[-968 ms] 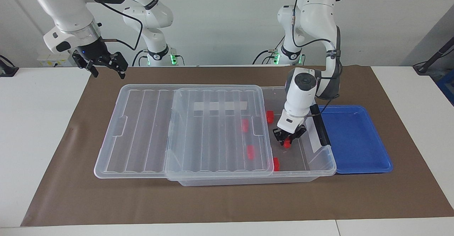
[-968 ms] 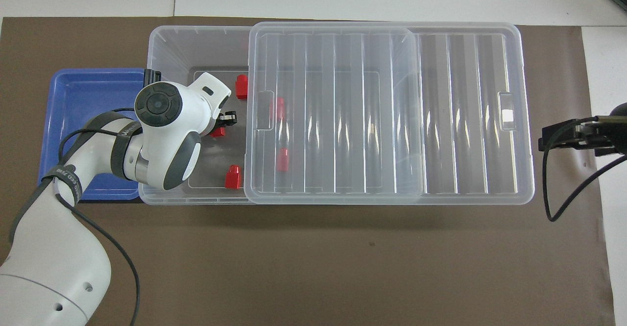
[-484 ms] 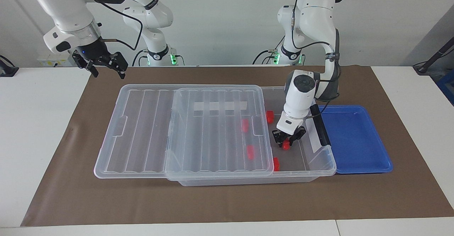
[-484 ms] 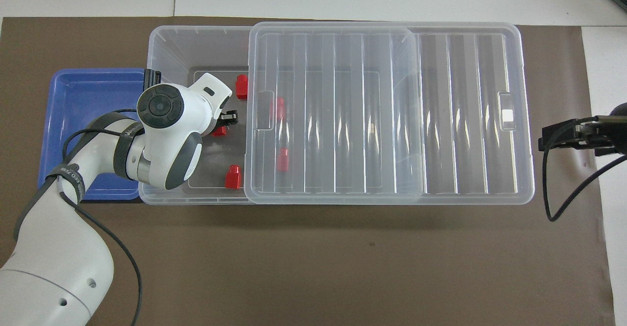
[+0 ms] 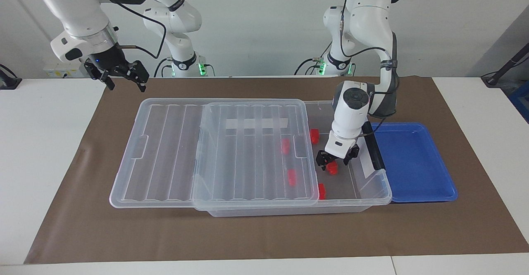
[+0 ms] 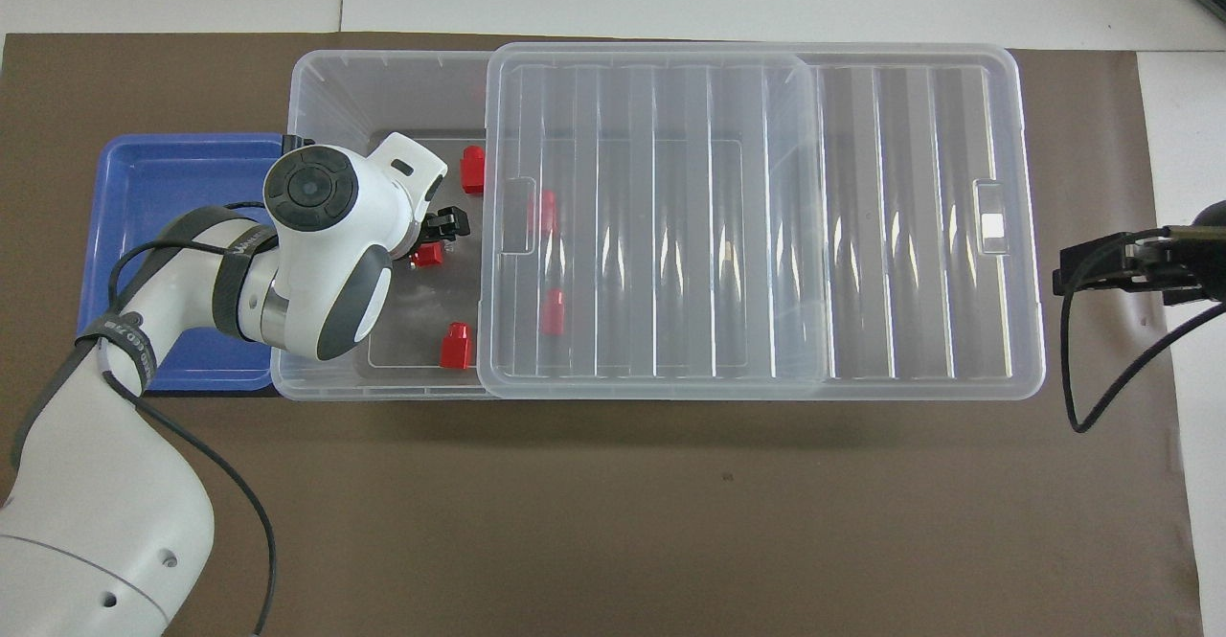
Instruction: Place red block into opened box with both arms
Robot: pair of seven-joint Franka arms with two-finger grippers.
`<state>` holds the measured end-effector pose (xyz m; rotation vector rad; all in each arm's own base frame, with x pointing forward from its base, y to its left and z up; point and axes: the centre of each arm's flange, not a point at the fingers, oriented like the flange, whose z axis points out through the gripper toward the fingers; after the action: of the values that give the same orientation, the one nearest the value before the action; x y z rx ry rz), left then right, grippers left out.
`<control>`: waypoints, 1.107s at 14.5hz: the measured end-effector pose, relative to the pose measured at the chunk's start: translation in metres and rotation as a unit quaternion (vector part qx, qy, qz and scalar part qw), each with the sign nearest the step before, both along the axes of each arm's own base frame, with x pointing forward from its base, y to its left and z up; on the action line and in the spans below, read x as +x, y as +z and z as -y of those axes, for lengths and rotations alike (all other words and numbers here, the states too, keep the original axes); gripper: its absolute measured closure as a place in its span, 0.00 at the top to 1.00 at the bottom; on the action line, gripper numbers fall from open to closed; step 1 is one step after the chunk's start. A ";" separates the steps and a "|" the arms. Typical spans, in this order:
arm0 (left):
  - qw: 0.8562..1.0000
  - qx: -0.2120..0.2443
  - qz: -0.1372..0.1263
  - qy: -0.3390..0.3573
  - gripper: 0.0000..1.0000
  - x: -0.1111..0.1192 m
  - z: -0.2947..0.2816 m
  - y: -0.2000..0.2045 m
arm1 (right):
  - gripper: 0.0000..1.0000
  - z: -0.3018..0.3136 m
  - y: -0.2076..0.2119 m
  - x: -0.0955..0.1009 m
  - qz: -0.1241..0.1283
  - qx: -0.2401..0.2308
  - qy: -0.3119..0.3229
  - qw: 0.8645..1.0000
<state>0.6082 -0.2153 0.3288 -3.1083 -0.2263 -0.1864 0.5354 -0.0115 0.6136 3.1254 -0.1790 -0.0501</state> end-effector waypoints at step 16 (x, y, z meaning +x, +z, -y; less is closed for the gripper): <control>0.999 0.028 -0.024 -0.014 1.00 -0.014 -0.075 0.220 | 1.00 0.000 0.000 0.000 0.000 0.000 0.000 1.000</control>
<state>0.5938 -0.1401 0.5491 -3.0564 -0.1748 -0.1159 0.5354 -0.0115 0.6137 3.1254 -0.1790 -0.0500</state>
